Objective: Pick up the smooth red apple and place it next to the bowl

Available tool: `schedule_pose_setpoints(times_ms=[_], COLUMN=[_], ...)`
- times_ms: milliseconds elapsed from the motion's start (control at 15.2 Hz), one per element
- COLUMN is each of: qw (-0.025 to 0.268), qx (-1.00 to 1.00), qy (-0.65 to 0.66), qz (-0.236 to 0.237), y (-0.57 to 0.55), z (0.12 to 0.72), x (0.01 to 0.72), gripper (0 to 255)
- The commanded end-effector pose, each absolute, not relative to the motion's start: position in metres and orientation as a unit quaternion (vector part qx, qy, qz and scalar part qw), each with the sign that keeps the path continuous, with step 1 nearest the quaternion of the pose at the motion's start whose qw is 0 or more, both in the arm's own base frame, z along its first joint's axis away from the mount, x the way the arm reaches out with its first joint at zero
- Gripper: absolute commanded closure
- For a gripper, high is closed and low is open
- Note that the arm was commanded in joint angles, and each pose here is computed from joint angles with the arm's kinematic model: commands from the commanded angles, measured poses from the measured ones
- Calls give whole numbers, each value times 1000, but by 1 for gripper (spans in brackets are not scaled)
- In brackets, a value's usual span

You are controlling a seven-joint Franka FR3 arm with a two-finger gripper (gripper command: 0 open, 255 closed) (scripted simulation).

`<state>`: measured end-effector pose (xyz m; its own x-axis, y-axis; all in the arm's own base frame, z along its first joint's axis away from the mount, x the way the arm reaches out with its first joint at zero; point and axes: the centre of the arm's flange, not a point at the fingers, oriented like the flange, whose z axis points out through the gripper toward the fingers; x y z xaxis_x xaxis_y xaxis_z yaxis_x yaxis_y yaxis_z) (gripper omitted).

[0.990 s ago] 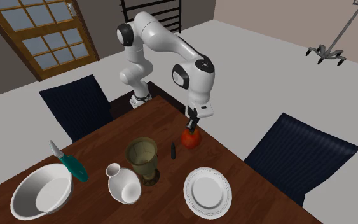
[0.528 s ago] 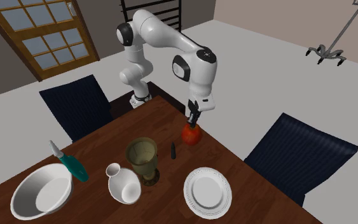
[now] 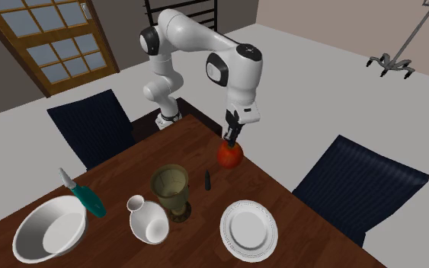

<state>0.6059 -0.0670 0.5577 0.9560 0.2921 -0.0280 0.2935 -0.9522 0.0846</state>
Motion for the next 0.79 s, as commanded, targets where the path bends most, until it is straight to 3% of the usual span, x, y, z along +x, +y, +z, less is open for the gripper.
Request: schedule_pose_setpoints(times_ms=[0,726], qw=[44,44], qx=[988,988], qy=[148,148], qz=[-8,-8], y=[-66,-66], z=[570,628], x=[606,606], gripper=[255,255])
